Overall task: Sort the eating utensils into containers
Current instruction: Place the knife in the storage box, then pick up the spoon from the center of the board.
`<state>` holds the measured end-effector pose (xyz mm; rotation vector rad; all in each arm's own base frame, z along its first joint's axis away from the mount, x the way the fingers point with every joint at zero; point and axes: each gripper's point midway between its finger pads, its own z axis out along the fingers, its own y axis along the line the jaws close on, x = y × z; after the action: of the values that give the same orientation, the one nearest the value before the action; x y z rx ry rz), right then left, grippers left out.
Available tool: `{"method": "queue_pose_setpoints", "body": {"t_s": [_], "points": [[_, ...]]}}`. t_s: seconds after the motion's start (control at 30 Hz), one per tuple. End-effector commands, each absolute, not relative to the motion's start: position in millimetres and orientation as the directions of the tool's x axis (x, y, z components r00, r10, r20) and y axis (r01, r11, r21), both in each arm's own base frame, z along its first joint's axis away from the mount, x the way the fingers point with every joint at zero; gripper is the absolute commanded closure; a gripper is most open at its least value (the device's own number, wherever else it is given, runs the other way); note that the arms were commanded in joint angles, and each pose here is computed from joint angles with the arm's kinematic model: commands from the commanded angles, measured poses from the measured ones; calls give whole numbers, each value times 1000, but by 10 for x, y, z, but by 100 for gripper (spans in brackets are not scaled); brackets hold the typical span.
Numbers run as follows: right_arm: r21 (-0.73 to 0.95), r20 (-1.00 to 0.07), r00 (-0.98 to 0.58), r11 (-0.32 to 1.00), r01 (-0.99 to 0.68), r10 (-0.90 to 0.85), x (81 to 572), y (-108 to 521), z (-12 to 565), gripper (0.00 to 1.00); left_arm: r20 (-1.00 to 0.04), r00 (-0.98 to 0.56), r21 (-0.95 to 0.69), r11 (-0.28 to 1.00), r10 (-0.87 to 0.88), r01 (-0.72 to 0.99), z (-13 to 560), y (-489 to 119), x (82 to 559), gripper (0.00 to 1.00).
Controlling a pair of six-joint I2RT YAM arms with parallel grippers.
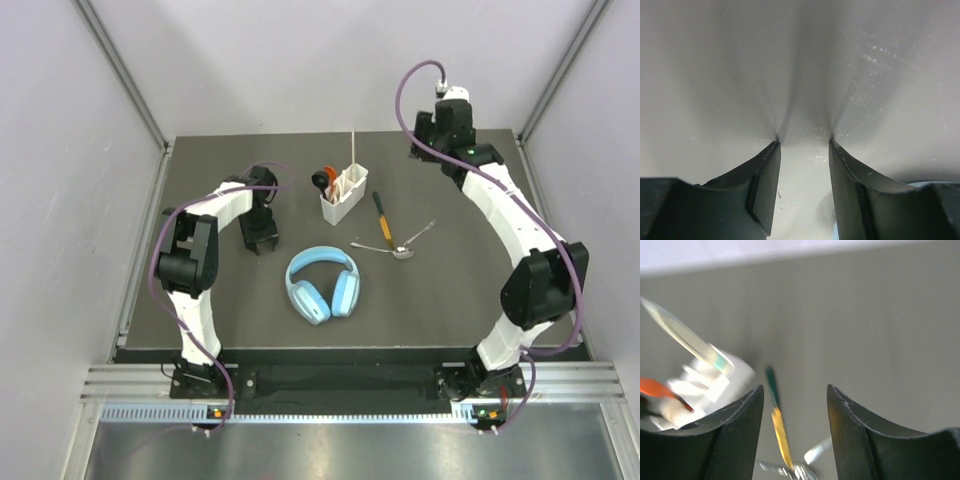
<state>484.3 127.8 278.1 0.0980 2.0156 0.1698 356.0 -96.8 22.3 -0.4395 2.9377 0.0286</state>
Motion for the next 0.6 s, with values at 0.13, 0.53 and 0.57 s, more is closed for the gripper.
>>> {"method": "queue_pose_setpoints", "body": {"t_s": [0.13, 0.53, 0.57], "points": [[118, -546, -838, 987, -109, -27, 4146, 1363, 1624, 45, -222, -921, -23, 946, -321, -324, 361, -986, 3734, 51], [555, 14, -949, 787, 271, 316, 3241, 1664, 1278, 48, -197, -926, -15, 946, -321, -325, 322, -1042, 3636, 51], [564, 24, -943, 774, 286, 331, 3185, 1674, 1324, 47, -193, -930, -15, 948, -314, -317, 311, -1062, 3627, 51]]}}
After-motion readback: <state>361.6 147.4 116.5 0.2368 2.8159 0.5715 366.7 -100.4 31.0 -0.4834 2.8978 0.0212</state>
